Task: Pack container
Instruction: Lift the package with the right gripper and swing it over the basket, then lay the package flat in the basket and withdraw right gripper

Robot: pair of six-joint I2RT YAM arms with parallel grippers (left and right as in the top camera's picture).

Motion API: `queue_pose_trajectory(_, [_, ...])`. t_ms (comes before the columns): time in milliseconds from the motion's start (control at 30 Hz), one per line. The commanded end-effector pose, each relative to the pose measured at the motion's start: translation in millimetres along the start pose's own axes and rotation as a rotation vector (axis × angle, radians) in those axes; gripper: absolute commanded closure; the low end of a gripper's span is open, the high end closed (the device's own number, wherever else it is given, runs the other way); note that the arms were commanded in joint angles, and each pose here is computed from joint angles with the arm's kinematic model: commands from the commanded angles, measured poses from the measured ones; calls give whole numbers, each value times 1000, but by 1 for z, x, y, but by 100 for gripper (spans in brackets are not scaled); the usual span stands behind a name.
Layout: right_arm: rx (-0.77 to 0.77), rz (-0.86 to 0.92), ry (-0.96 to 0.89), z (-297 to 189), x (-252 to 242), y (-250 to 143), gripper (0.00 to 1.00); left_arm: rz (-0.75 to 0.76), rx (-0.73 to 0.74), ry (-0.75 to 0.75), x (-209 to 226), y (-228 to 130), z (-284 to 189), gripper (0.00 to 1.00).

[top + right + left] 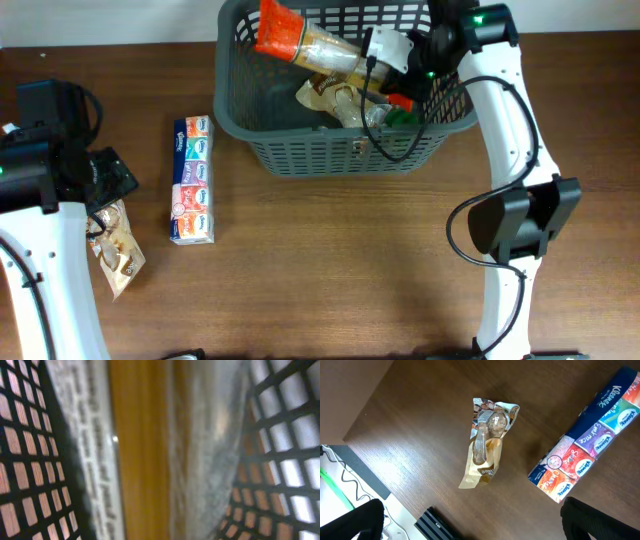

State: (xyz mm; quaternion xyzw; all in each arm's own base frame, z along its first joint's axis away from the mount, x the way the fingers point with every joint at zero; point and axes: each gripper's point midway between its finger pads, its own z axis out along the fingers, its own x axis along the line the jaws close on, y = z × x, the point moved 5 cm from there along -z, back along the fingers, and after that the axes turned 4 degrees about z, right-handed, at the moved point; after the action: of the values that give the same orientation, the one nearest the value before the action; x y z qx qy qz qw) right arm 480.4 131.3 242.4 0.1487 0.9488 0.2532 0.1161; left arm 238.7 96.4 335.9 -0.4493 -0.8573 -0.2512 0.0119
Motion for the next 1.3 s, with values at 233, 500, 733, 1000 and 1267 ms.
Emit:
queue_pose_trajectory(233, [-43, 15, 29, 7, 3, -4, 96, -4, 5, 3, 1, 0, 1, 0])
queue_pose_trajectory(500, [21, 28, 4, 17, -2, -19, 96, -4, 5, 3, 1, 0, 1, 0])
queue_pose_trajectory(733, [26, 24, -21, 17, -6, -19, 69, -4, 5, 3, 1, 0, 1, 0])
queue_pose_trajectory(1000, [25, 22, -23, 17, -6, -18, 1, -4, 5, 3, 1, 0, 1, 0])
queue_pose_trajectory(1267, [-16, 104, -79, 5, -15, -7, 1, -4, 5, 3, 1, 0, 1, 0])
